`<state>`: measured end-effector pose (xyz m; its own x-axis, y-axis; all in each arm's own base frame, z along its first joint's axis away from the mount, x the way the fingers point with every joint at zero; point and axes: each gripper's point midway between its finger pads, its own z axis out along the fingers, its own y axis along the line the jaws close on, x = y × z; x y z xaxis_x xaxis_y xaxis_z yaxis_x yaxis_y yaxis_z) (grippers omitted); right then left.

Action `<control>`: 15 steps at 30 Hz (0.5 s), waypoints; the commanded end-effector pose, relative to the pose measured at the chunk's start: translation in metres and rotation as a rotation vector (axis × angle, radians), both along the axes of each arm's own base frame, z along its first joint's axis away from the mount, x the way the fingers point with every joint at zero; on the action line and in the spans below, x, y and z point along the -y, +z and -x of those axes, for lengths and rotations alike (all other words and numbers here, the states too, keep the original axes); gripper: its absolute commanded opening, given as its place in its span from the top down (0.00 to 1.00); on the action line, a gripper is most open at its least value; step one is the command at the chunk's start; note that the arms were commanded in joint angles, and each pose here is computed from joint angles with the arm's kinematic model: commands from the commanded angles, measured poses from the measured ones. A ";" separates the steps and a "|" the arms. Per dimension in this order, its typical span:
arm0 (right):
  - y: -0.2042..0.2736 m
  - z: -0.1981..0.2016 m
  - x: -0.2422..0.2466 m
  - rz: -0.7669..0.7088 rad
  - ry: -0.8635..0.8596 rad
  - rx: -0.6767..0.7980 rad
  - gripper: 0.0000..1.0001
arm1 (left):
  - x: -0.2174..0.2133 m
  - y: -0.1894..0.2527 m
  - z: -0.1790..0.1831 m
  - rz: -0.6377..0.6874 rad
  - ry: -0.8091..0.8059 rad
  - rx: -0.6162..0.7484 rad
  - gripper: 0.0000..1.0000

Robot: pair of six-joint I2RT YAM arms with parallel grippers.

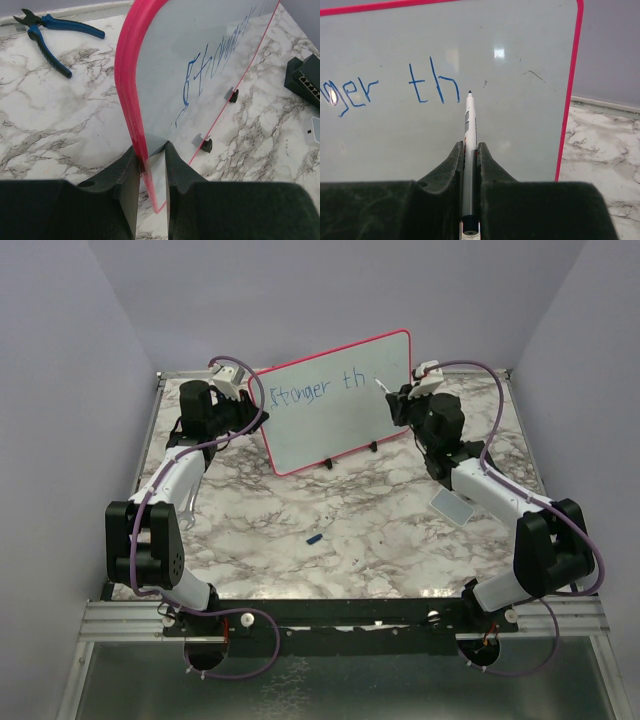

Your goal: Write a sentence on the whiteboard

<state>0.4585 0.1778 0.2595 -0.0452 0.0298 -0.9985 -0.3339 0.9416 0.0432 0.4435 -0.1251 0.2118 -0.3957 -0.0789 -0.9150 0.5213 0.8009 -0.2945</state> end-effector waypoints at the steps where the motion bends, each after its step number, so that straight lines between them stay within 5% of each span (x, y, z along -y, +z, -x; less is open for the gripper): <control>1: 0.000 -0.005 -0.006 0.002 0.024 0.016 0.99 | -0.001 -0.018 0.003 -0.052 -0.012 -0.040 0.91; 15: 0.002 -0.027 -0.004 0.010 -0.026 0.021 0.99 | -0.002 -0.019 0.003 -0.057 -0.015 -0.039 0.93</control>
<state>0.4750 0.1845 0.2492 -0.0597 0.0228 -0.9980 -0.3340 0.9416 0.0415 0.4435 -0.1250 0.2118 -0.3914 -0.0715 -0.9174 0.5262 0.8005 -0.2869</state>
